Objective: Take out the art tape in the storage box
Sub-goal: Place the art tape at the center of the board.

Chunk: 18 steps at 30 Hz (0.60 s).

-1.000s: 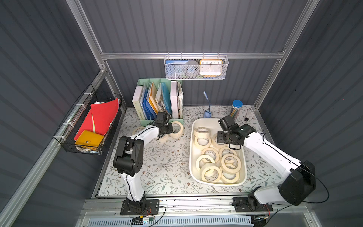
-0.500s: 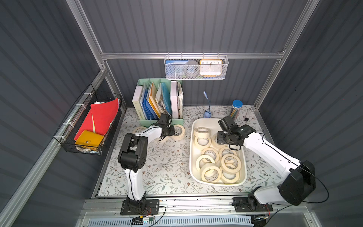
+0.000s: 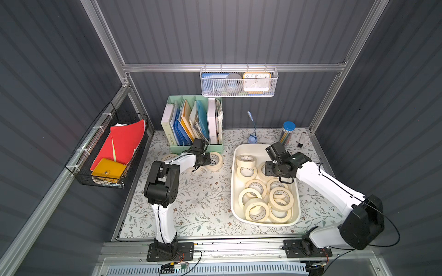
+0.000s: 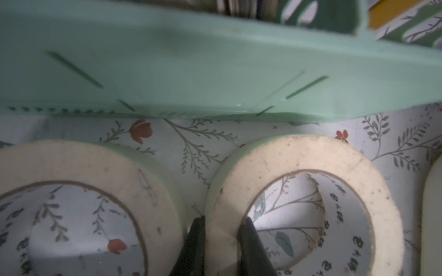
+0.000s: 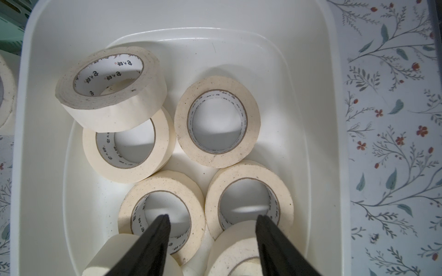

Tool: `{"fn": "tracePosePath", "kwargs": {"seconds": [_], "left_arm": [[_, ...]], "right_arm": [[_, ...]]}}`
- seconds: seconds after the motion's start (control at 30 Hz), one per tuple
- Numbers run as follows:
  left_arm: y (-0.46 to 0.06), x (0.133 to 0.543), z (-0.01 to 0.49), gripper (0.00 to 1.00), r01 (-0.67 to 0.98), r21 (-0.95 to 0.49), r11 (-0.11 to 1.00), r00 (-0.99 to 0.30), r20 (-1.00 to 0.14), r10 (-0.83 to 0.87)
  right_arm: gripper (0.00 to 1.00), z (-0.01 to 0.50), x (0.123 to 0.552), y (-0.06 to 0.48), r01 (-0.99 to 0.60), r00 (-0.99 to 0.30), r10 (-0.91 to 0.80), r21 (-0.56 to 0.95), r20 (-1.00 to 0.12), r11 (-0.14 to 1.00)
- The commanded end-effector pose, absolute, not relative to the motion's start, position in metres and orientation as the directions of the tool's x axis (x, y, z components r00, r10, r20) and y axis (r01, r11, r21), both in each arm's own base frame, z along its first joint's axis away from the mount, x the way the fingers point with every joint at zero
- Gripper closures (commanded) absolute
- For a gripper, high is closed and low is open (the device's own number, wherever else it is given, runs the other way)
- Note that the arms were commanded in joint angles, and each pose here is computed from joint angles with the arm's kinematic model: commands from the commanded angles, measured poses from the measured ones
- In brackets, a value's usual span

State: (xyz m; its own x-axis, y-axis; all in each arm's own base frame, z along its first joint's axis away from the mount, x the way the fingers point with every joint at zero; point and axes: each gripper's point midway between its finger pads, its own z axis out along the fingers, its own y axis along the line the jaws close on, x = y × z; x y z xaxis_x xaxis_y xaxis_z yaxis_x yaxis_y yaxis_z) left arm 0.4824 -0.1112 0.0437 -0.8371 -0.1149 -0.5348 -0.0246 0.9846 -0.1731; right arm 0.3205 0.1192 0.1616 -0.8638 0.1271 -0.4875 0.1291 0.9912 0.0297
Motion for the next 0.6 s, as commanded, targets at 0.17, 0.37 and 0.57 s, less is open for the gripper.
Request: {"fn": "tracePosePath", "kwargs": {"seconds": [0.17, 0.37, 0.57], "left_arm": [[-0.087, 0.472, 0.041, 1.00, -0.046, -0.082, 0.996, -0.862, -0.501, -0.081], [-0.090, 0.480, 0.063, 0.42, -0.023, -0.087, 0.996, -0.843, -0.534, -0.066], [-0.097, 0.473, 0.105, 0.29, 0.012, -0.103, 0.995, -0.818, -0.574, -0.050]], "right_arm": [[0.37, 0.136, 0.326, 0.092, 0.217, -0.866, 0.205, 0.027, -0.456, 0.976], [0.37, 0.112, 0.344, 0.082, 0.254, -0.878, 0.248, 0.043, -0.409, 0.966], [0.37, 0.089, 0.361, 0.082, 0.254, -0.898, 0.251, 0.040, -0.360, 0.966]]}}
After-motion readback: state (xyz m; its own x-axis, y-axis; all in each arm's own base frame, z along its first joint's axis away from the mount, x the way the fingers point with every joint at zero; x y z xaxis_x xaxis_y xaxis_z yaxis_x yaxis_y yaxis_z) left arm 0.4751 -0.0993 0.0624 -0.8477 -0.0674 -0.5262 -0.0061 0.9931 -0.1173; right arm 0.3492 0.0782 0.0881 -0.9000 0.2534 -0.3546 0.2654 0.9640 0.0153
